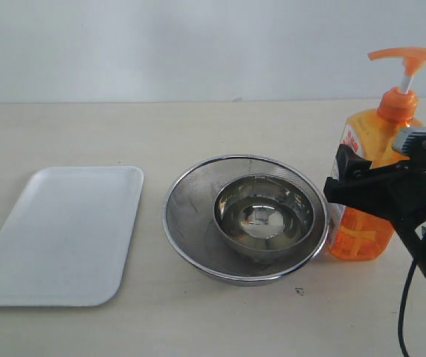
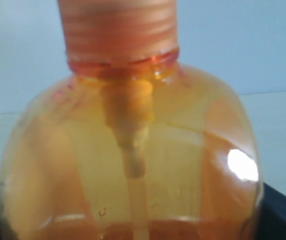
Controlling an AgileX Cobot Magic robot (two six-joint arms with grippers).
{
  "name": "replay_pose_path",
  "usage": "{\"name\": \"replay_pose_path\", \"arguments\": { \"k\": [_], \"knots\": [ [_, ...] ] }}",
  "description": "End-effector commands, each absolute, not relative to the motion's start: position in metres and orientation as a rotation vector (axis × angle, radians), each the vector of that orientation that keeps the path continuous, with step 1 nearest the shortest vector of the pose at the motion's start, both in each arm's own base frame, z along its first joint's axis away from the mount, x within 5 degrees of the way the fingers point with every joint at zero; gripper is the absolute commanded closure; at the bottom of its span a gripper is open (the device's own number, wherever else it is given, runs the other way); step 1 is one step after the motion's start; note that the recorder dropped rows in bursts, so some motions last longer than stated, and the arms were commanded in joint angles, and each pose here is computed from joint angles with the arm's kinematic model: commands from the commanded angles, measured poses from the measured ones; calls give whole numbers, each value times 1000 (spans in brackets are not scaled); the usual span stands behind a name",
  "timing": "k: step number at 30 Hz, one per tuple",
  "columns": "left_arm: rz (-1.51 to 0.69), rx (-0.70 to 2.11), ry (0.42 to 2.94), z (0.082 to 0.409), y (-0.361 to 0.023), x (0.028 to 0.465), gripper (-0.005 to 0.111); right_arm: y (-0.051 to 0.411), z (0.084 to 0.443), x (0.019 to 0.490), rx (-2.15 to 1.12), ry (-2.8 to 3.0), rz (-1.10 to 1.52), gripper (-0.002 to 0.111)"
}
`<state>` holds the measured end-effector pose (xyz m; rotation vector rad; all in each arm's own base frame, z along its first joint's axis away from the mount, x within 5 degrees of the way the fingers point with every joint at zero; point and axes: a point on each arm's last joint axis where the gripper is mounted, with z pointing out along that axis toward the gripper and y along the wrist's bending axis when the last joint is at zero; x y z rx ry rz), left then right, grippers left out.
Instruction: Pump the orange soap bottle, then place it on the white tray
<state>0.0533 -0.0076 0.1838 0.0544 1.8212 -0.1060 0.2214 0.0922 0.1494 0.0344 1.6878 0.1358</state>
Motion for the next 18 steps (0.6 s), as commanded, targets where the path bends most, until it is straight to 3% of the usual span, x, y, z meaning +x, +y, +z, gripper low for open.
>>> {"name": "replay_pose_path", "arguments": {
  "k": [1, 4, 18],
  "knots": [
    [-123, 52, 1821, 183, -8, 53, 102, 90, 145, 220, 47, 1722, 127, 22],
    [-123, 52, 1821, 183, -8, 53, 102, 90, 145, 220, 47, 1722, 127, 17],
    [-123, 52, 1821, 183, -8, 53, 102, 91, 142, 220, 53, 1751, 135, 18]
  ]
}}
